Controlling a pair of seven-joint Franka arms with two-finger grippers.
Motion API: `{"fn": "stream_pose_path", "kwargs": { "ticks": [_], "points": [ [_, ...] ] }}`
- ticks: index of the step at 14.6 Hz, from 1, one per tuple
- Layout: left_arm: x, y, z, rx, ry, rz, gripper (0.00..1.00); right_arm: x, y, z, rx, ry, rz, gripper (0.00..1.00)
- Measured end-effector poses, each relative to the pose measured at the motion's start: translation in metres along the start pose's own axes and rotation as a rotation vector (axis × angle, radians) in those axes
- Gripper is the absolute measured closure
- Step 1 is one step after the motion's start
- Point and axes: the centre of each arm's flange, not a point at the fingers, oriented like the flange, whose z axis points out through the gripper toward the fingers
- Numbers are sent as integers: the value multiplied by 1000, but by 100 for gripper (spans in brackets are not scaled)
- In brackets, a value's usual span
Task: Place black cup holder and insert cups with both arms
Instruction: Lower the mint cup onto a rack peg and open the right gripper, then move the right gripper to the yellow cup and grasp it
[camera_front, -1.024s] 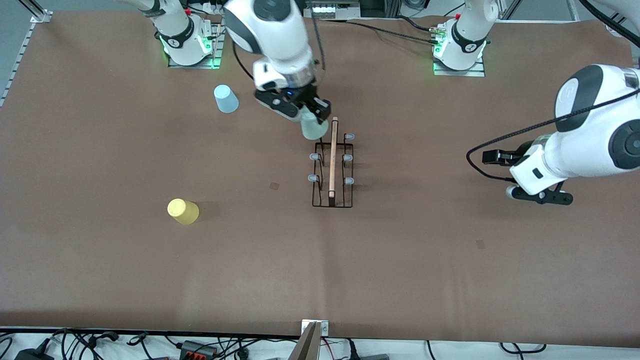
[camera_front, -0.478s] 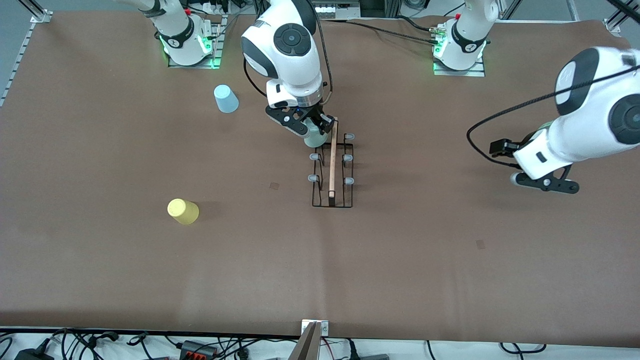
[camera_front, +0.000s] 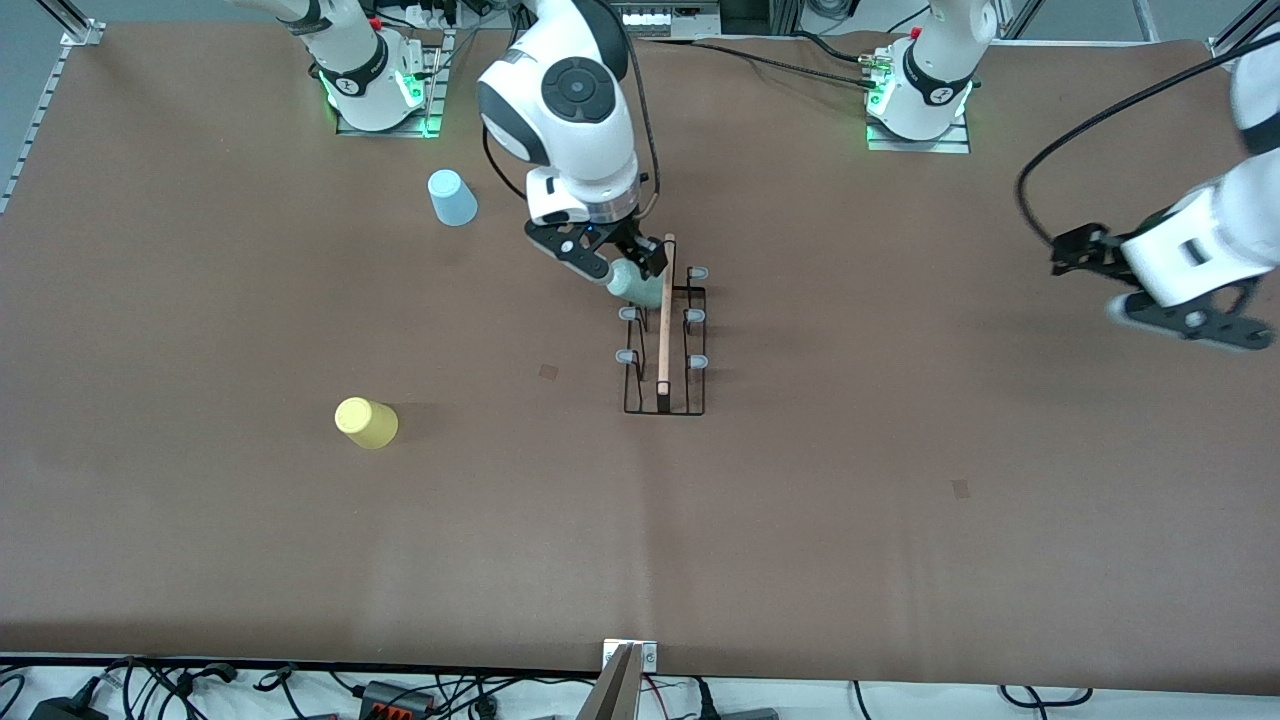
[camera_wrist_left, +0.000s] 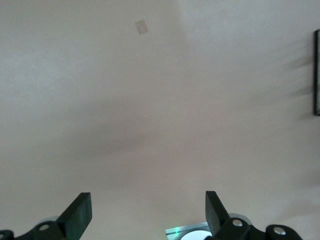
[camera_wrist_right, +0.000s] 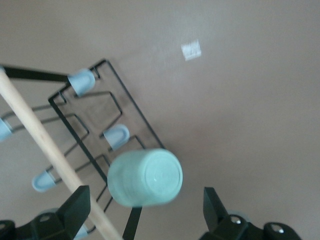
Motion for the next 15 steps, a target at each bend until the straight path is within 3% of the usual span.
{"fn": "stream_pose_path", "kwargs": {
  "ticks": [1, 4, 7, 9, 11, 15],
  "points": [
    [-11, -6, -14, -12, 37, -24, 0, 20, 7, -8, -20, 10, -38, 0],
    [-53, -12, -52, -8, 162, -65, 0, 104, 54, -26, -152, -1, -215, 0],
    [-64, 8, -52, 13, 166, -52, 0, 214, 122, -31, -209, -45, -368, 0],
    [-55, 16, -37, 20, 136, -44, 0, 278, 175, -26, -206, -77, -454, 0],
    [-46, 10, -27, 20, 122, -50, 0, 321, 218, -14, -173, -63, -520, 0],
    [-40, 3, -22, 18, 116, -60, 0, 346, 246, 27, -127, 10, -678, 0]
  ]
}}
